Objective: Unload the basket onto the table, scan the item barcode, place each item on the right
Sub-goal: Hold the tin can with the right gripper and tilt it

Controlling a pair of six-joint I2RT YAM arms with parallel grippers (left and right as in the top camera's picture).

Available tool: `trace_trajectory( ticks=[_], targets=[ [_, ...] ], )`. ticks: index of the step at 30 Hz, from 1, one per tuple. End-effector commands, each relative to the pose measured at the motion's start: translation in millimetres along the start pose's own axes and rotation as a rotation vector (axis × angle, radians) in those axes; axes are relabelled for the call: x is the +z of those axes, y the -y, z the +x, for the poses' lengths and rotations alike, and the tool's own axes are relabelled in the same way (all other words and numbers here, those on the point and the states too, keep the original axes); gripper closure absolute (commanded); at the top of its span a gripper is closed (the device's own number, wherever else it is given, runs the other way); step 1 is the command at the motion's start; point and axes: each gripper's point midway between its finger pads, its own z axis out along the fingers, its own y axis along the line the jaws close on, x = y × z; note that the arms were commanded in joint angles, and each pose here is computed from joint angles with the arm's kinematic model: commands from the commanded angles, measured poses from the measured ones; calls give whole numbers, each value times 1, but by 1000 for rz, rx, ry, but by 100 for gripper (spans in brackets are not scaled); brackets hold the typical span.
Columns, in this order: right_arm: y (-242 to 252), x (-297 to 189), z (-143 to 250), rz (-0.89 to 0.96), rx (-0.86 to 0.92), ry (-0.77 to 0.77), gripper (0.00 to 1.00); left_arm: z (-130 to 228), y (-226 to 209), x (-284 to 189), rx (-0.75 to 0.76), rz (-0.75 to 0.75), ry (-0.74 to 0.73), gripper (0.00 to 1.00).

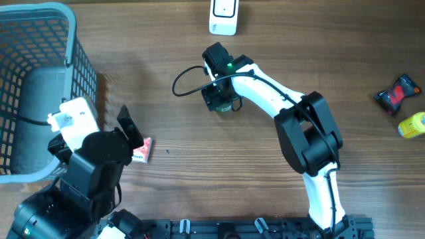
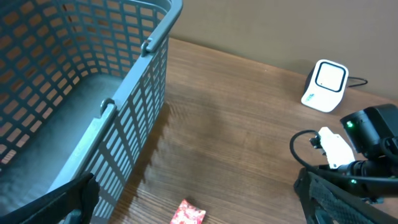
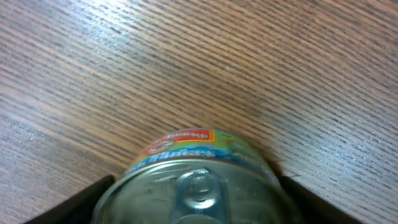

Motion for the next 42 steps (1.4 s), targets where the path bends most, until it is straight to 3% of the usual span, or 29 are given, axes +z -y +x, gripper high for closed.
trace_trajectory(
  ticks=[1,5,8,15,25,42],
  targets=[
    [-7,29,19,-42,26,-84,24,3,-4,1,0,-21,-4,0],
    [-6,28,22,-40,46,-96,25,4,-5,1,5,-24,-8,0],
    [-6,28,25,-38,45,-110,16,4,-5,1,4,-23,-8,0],
    [-5,27,32,-34,47,-139,12,4,-5,1,4,-23,-8,0],
    [-5,26,35,-32,45,-151,31,4,-5,1,4,-23,-8,0],
    [-2,20,62,-16,53,-265,34,4,-5,1,4,-23,-8,0]
  ],
)
